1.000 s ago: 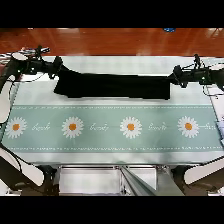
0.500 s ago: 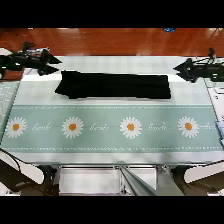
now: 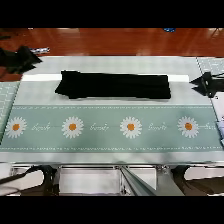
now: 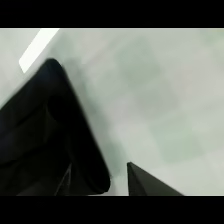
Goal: Fold the shirts.
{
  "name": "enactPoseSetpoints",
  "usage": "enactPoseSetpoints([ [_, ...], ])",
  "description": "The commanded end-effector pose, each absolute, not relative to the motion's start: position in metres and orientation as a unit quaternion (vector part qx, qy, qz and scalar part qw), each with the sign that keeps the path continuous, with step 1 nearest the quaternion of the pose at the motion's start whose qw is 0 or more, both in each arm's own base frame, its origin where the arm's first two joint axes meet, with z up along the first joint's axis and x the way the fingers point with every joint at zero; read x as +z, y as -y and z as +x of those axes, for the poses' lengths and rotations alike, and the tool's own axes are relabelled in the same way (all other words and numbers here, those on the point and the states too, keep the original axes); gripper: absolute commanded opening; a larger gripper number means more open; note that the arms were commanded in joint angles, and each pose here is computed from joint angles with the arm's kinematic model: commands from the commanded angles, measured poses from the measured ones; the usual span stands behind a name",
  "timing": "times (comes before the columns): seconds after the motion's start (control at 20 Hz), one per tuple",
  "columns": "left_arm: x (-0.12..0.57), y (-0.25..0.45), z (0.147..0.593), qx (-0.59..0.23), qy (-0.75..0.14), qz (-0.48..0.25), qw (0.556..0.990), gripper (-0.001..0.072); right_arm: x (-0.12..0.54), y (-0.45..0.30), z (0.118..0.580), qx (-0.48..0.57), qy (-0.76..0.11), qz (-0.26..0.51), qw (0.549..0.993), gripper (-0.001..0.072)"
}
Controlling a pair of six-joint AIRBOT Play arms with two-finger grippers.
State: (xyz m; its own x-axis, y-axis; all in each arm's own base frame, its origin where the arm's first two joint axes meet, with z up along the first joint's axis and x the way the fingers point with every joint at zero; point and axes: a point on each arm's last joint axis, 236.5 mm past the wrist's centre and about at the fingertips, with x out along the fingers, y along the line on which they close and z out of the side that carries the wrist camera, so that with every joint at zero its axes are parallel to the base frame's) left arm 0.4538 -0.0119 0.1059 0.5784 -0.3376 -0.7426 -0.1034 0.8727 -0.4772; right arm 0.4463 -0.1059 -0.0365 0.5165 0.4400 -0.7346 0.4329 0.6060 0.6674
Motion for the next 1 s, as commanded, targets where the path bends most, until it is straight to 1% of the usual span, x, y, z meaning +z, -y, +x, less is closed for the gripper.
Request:
enactPoseSetpoints([
  [0.0, 0.092, 0.070, 0.413, -0.100, -0.413, -0.189, 0.885, 0.0507, -0.067, 0.075, 0.451, 0.007, -0.502, 0.473, 0.724, 0.0412],
  [0.1, 0.068, 0.103, 0.390, -0.132, -0.448, -0.174, 0.867, 0.0508, -0.078, 0.054, 0.465, 0.022, -0.505, 0.485, 0.714, 0.0412],
  [0.2, 0.055, 0.124, 0.381, -0.153, -0.468, -0.163, 0.855, 0.0507, -0.089, 0.036, 0.474, 0.038, -0.522, 0.481, 0.703, 0.0412],
  [0.35, 0.050, 0.139, 0.377, -0.168, -0.477, -0.164, 0.847, 0.0507, -0.102, 0.006, 0.485, 0.056, -0.546, 0.478, 0.686, 0.0412],
  [0.5, 0.046, 0.144, 0.377, -0.171, -0.483, -0.177, 0.840, 0.0507, -0.109, -0.025, 0.497, 0.076, -0.563, 0.466, 0.678, 0.0409],
  [0.55, 0.045, 0.145, 0.378, -0.171, -0.485, -0.181, 0.839, 0.0507, -0.109, -0.033, 0.502, 0.081, -0.563, 0.462, 0.680, 0.0375],
  [0.6, 0.044, 0.146, 0.378, -0.172, -0.486, -0.183, 0.837, 0.0507, -0.104, -0.038, 0.507, 0.087, -0.560, 0.455, 0.686, 0.0180],
  [0.65, 0.043, 0.146, 0.378, -0.171, -0.487, -0.183, 0.836, 0.0507, -0.095, -0.041, 0.511, 0.101, -0.556, 0.446, 0.694, 0.0032],
  [0.7, 0.042, 0.146, 0.378, -0.171, -0.488, -0.184, 0.836, 0.0505, -0.082, -0.041, 0.514, 0.114, -0.549, 0.435, 0.704, 0.0030],
  [0.75, 0.042, 0.146, 0.378, -0.171, -0.488, -0.184, 0.836, 0.0479, -0.068, -0.040, 0.514, 0.122, -0.545, 0.427, 0.711, 0.0030],
  [0.8, 0.042, 0.146, 0.378, -0.171, -0.489, -0.184, 0.835, 0.0293, -0.053, -0.036, 0.508, 0.129, -0.546, 0.408, 0.720, 0.0030],
  [0.85, 0.042, 0.148, 0.377, -0.174, -0.491, -0.187, 0.833, 0.0037, -0.042, -0.031, 0.496, 0.132, -0.558, 0.375, 0.729, 0.0030],
  [0.9, 0.043, 0.151, 0.376, -0.178, -0.491, -0.190, 0.832, 0.0019, -0.032, -0.021, 0.478, 0.126, -0.579, 0.324, 0.737, 0.0030],
  [0.95, 0.044, 0.157, 0.374, -0.184, -0.491, -0.193, 0.829, 0.0019, -0.022, -0.012, 0.461, 0.115, -0.592, 0.284, 0.745, 0.0029],
])
